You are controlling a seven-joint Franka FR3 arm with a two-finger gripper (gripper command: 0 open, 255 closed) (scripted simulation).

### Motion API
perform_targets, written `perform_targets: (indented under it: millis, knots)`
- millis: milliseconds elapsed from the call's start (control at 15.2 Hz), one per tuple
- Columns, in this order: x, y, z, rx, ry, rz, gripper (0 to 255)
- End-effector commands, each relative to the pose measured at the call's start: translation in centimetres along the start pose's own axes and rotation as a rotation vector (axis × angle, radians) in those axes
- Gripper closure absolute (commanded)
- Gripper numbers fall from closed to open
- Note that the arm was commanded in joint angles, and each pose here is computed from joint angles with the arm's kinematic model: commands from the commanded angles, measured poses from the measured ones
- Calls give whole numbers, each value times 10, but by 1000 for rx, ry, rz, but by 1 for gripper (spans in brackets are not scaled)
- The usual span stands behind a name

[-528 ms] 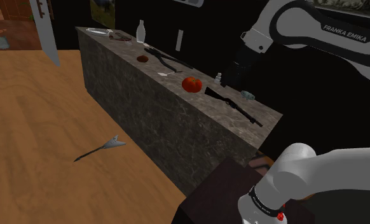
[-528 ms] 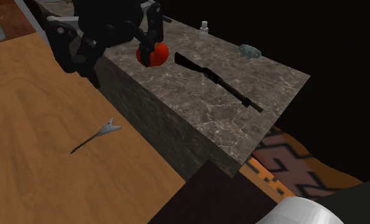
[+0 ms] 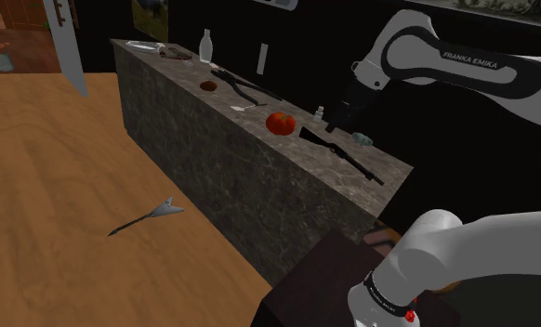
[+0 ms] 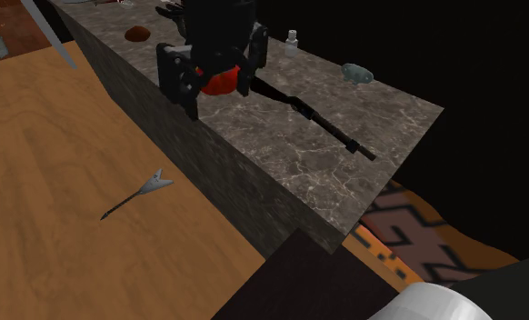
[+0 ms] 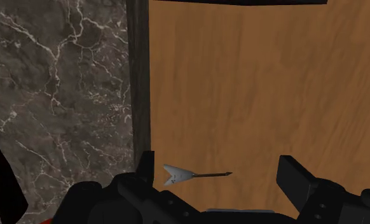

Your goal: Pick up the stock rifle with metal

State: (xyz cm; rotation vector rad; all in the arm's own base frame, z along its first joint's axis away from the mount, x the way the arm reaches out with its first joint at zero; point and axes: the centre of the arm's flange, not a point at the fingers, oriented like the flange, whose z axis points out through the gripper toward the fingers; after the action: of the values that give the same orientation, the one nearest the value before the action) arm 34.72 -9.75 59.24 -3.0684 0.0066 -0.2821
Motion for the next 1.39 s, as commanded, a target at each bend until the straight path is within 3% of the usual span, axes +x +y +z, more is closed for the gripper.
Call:
perform_targets:
  millis: [0, 1320]
  knots:
    - [1, 22, 11, -4, -3, -2, 0]
    - [21, 253, 127, -42, -34, -11, 0]
